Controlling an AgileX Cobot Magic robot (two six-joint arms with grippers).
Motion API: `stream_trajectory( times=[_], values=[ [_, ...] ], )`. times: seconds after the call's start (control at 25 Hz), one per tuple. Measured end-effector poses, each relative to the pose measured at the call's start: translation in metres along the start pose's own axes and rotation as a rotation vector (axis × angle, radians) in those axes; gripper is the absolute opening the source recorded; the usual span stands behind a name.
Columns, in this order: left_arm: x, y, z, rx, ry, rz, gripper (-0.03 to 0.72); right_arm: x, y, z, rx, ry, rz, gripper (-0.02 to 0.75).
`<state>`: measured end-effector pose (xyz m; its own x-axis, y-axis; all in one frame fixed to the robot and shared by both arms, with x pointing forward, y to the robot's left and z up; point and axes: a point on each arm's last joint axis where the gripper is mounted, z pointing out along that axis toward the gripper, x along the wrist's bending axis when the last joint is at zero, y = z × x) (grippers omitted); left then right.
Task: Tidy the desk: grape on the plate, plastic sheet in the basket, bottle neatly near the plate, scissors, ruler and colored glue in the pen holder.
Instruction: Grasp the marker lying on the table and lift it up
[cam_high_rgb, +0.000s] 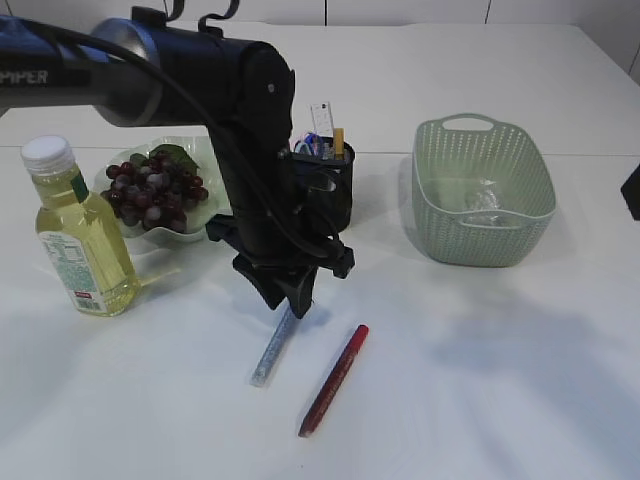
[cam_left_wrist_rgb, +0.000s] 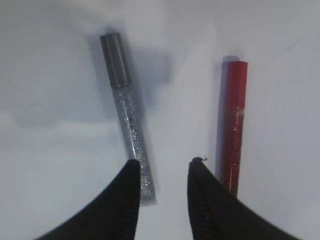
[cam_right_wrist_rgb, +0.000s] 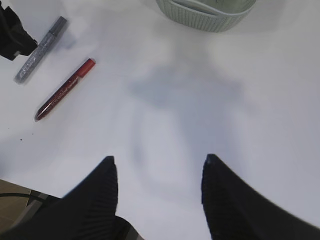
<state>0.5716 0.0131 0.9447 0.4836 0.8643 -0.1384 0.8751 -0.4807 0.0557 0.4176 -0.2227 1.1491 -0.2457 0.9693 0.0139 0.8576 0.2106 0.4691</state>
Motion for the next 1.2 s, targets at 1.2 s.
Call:
stream_trajectory(
  times=[1.2],
  values=[
    [0.024, 0.011, 0.052, 0.137, 0.017, -0.064, 0.24, 0.002, 0.0, 0.0, 0.005, 0.022, -0.027, 0.43]
  ],
)
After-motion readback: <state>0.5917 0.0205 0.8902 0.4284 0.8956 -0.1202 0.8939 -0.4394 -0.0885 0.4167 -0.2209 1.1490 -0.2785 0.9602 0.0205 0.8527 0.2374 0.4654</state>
